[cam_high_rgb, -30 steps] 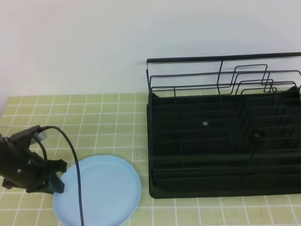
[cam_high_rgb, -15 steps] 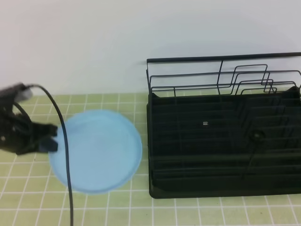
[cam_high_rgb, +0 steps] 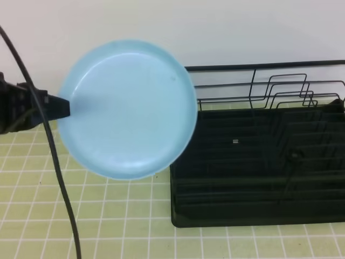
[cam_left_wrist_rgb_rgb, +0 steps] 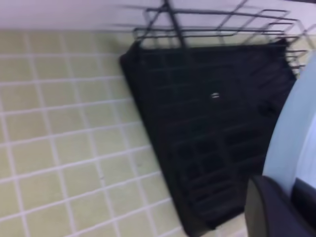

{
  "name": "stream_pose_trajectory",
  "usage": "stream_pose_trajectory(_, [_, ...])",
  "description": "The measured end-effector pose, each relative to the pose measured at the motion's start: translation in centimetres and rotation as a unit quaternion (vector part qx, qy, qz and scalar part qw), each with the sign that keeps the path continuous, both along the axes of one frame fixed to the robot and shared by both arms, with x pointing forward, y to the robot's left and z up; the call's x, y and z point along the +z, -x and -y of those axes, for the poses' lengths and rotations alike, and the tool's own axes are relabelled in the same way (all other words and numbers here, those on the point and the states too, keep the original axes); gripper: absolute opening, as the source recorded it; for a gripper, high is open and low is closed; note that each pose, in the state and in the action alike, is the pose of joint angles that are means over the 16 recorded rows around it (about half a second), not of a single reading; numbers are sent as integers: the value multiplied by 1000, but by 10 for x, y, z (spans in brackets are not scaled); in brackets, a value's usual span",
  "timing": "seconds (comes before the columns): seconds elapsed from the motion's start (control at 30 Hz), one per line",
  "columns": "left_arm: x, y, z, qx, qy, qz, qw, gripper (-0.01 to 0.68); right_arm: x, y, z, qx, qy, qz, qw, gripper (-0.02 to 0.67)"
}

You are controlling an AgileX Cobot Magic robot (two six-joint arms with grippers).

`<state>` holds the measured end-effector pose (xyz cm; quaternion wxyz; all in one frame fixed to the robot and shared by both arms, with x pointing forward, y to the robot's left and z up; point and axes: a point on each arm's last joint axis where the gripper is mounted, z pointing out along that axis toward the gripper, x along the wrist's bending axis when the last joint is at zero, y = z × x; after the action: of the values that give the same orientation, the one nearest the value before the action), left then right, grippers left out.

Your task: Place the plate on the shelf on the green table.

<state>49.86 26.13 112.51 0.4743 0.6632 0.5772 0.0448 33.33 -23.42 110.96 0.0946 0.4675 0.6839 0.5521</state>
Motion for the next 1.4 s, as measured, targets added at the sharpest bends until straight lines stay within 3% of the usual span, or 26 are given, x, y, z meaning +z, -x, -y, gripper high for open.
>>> stream_pose_trajectory(0.33, [18, 25, 41, -57, 17, 42, 997, 5, -2, -45, -14, 38, -76, -3, 996, 303])
stream_pose_trajectory(0.57, [19, 30, 63, -77, 26, 46, 996, 5, -10, -76, -23, 63, -123, -27, 990, 362])
stream_pose_trajectory(1.0, [21, 36, 73, -96, 48, 34, 994, 5, -14, -99, -31, 90, -175, -50, 979, 352])
stream_pose_trajectory(1.4, [22, 41, 77, -136, 52, 41, 989, 32, -16, -105, -32, 108, -155, -35, 981, 170])
